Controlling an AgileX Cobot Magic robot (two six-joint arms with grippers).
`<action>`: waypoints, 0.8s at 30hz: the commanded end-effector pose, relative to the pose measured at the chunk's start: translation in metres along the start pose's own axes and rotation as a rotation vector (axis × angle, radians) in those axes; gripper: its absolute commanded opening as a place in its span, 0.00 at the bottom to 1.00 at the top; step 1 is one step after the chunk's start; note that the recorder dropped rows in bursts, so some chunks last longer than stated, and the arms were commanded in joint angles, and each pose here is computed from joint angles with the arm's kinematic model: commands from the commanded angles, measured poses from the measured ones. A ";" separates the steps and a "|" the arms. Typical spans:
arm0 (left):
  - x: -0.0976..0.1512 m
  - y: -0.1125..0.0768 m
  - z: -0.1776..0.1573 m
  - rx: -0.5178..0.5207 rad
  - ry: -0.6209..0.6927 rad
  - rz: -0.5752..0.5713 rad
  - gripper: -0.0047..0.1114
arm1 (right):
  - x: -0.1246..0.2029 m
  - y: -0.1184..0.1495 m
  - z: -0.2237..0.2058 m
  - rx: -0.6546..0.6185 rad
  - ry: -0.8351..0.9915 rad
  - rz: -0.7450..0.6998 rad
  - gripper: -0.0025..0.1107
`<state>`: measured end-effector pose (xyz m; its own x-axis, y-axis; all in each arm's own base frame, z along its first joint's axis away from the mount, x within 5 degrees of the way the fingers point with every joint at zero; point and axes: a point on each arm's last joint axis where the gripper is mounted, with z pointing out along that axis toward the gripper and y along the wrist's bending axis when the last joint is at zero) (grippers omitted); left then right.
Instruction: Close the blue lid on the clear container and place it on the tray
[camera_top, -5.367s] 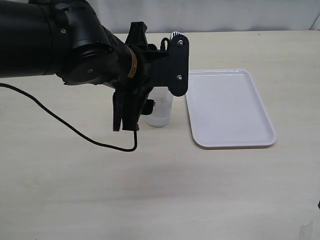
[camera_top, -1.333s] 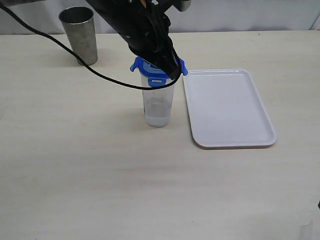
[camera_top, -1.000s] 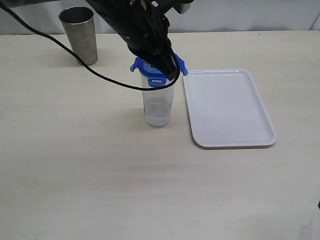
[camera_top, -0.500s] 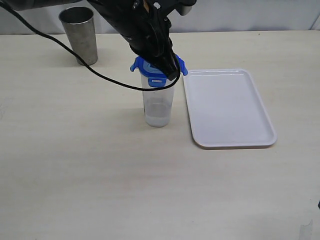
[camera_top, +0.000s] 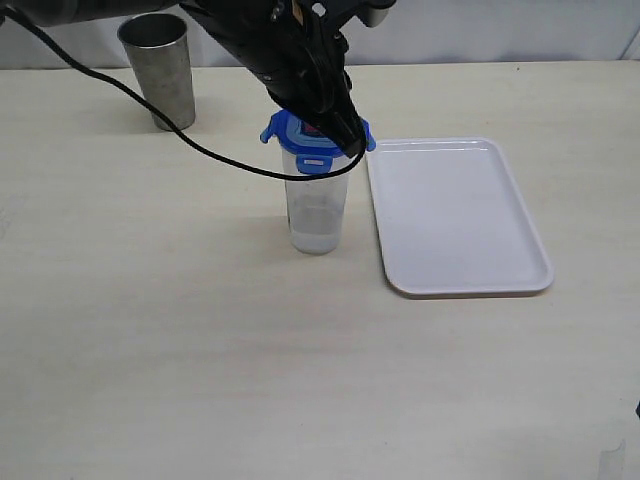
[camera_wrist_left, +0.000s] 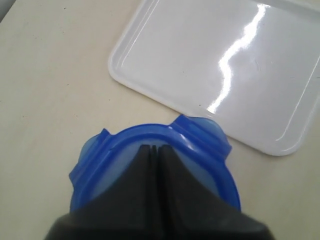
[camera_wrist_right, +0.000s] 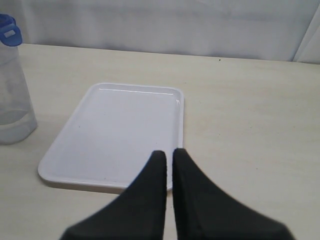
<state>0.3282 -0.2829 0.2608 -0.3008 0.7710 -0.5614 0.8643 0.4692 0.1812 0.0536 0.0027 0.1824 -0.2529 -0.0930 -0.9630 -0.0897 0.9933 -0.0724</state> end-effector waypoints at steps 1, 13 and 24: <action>0.000 -0.003 0.001 0.019 0.012 -0.010 0.04 | 0.000 0.000 0.000 0.006 -0.004 -0.002 0.06; -0.001 0.000 0.002 -0.003 -0.006 0.002 0.04 | 0.000 0.000 0.000 0.006 -0.004 -0.002 0.06; -0.020 0.006 -0.059 -0.096 -0.169 0.018 0.04 | 0.000 0.000 0.000 0.006 -0.004 -0.002 0.06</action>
<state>0.3206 -0.2745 0.3024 -0.2299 0.7279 -0.6461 0.8383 0.4853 0.2485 0.0536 0.0027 0.1824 -0.2529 -0.0930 -0.9630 -0.0897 0.9933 -0.0724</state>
